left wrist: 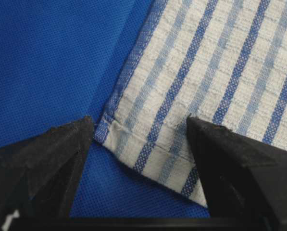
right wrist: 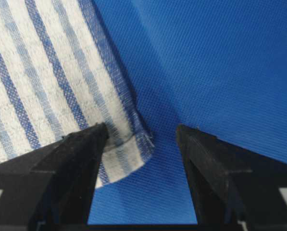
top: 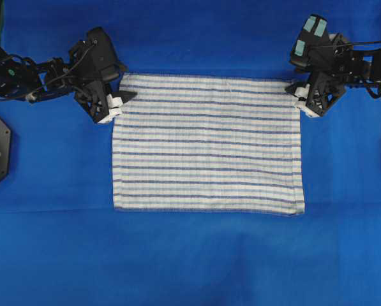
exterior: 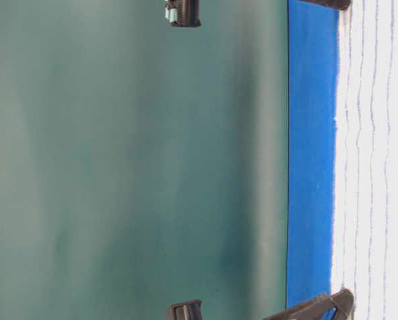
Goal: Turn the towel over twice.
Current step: 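Move both grippers back to the far corners and pinch them, then lift the far edge of the towel up with both grippers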
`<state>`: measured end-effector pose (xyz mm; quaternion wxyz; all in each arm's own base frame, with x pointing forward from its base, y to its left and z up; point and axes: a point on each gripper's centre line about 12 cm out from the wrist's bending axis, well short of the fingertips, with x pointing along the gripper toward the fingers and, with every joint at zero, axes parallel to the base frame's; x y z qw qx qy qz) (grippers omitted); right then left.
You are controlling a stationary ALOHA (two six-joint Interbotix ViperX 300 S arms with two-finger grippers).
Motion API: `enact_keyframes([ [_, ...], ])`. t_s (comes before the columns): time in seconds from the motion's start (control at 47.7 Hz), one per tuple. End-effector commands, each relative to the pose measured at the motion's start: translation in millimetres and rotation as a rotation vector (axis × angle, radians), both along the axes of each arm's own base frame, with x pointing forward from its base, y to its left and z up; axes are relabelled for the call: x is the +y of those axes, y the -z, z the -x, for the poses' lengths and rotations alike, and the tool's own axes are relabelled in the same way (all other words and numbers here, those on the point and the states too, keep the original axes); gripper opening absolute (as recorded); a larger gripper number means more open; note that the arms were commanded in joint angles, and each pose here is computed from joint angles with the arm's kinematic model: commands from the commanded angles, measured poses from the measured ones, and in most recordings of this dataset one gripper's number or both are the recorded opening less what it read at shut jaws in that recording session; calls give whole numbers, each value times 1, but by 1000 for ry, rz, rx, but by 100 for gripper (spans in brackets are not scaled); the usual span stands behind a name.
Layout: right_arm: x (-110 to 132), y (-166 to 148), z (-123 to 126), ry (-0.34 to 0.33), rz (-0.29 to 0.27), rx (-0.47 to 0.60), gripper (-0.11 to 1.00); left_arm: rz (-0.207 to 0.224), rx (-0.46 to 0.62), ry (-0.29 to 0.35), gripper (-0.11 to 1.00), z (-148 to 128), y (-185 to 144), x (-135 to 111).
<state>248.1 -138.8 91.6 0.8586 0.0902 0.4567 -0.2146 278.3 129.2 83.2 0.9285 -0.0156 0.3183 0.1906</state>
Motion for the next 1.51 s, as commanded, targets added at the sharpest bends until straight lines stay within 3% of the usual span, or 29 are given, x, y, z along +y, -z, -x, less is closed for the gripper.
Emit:
enact_keyframes([
  [0.0, -3, -3, -4, -7, 12, -14, 63, -4, -10, -3, 71, -3, -3, 2],
  [0.147, -3, -2, -4, -16, 16, -8, 55, 15, 27, -7, 45, -1, 2, 2],
  [0.314, -2, -2, -3, -17, 16, -6, 10, 32, 63, -9, 9, 0, 5, 3],
  [0.356, -3, -3, -4, -17, 18, -9, 4, 36, 66, -10, 4, 0, 5, 3],
  [0.587, -9, -7, -6, -6, 28, -24, 4, 39, 46, -24, 3, 0, -1, 4],
  [0.817, -29, -32, -8, 36, 82, -83, 4, -2, -43, -30, 3, -1, -32, 7],
  [1.257, -76, -119, 0, 102, 309, -147, 4, -146, -275, -130, 3, 15, -117, 38],
  [1.488, -86, -172, 2, 129, 421, -165, 4, -219, -383, -166, 3, 25, -158, 46],
])
